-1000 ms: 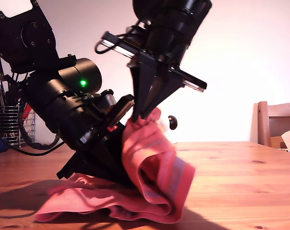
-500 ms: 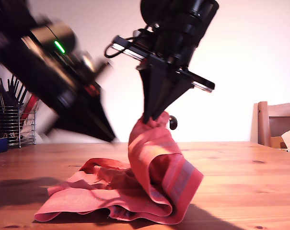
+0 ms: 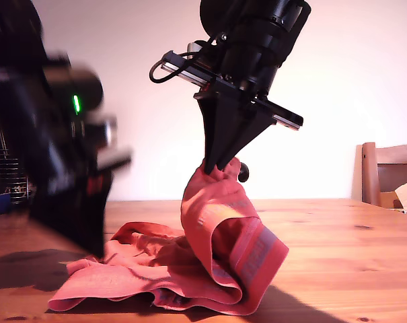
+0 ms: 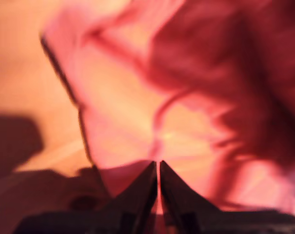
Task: Fold the underwear in front of you. After folding it, place it to the right side.
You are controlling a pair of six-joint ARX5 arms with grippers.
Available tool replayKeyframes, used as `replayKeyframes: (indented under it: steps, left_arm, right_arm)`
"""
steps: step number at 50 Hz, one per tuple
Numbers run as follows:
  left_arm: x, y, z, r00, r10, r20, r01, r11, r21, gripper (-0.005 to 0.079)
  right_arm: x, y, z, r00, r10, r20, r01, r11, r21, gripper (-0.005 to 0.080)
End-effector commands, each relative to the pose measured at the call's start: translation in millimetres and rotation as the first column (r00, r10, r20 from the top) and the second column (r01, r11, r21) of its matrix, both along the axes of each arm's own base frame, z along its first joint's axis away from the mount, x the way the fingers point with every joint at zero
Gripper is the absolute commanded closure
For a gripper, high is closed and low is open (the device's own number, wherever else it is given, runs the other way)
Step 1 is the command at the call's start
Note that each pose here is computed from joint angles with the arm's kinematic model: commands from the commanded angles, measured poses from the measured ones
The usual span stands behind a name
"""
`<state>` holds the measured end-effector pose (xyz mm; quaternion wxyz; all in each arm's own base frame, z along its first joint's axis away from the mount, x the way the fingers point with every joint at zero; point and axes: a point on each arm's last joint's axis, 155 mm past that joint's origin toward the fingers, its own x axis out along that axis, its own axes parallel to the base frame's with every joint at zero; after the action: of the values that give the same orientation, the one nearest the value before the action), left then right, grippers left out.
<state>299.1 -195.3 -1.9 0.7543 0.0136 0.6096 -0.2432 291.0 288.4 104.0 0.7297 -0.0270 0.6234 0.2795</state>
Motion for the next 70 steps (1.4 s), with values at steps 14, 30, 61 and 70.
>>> replayKeyframes:
  steps: [14, 30, 61, 70]
  left_arm:
    - [-18, -7, -28, 0.997, -0.054, -0.050, 0.057, 0.997, 0.056, 0.0764]
    - [-28, -50, -27, 0.994, -0.108, -0.020, 0.108, 0.994, -0.009, 0.0764]
    - [-21, -129, 2, 0.989, -0.132, 0.062, 0.140, 0.977, -0.161, 0.0764]
    - [-19, -139, 6, 0.988, -0.136, 0.079, 0.148, 0.973, -0.179, 0.0764]
  right_arm:
    - [2, -9, 7, 0.999, 0.032, 0.014, -0.032, 0.999, -0.004, 0.0765]
    - [6, -41, 5, 0.999, 0.029, -0.019, -0.030, 0.998, -0.047, 0.0765]
    - [14, -94, 35, 0.999, -0.034, 0.014, 0.034, 0.998, -0.056, 0.0765]
    - [13, -92, 35, 1.000, -0.028, 0.014, 0.029, 0.998, -0.054, 0.0765]
